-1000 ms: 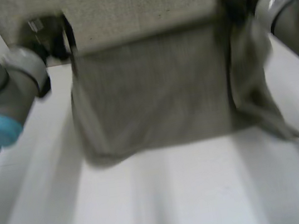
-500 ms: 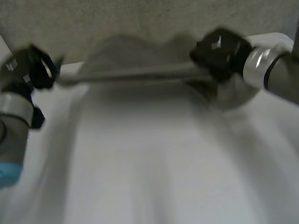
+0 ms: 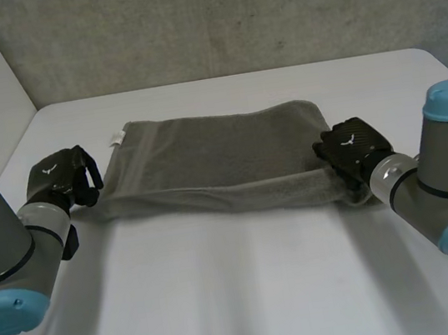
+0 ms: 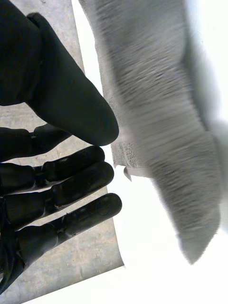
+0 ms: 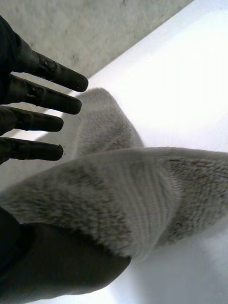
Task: Fold the laundry
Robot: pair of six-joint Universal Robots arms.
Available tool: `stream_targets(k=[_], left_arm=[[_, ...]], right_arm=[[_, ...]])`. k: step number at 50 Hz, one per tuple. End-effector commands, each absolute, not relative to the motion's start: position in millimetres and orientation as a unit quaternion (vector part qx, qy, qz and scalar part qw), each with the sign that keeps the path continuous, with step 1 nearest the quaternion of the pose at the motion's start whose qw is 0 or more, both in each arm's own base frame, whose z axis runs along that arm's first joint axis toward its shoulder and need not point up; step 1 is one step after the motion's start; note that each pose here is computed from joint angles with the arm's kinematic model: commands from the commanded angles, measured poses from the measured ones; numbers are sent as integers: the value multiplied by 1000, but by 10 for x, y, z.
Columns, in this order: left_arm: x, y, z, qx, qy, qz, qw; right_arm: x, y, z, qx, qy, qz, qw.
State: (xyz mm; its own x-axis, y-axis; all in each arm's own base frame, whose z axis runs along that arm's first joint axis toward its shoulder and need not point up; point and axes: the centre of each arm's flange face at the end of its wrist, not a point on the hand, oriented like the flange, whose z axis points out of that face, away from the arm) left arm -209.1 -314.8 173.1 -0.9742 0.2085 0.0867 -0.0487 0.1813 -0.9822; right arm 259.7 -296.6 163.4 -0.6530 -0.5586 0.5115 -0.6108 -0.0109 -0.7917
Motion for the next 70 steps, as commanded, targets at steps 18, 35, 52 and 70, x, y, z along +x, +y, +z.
stream_targets(k=[18, 35, 52, 70], left_arm=[[-2056, -3109, 1722, -52, -763, 636, 100], [-2233, -2974, 1649, -186, -755, 613, 139], [-2249, -2957, 1589, -237, -746, 610, 119], [-2302, -2880, 1538, -266, -745, 590, 162]], right_arm=[[2003, -3018, 1384, 292, -815, 499, -21], [1947, -3037, 1454, 302, -805, 507, -62], [1900, -3144, 1344, 301, -799, 514, -85], [1885, -3081, 1870, 249, -779, 568, -96]])
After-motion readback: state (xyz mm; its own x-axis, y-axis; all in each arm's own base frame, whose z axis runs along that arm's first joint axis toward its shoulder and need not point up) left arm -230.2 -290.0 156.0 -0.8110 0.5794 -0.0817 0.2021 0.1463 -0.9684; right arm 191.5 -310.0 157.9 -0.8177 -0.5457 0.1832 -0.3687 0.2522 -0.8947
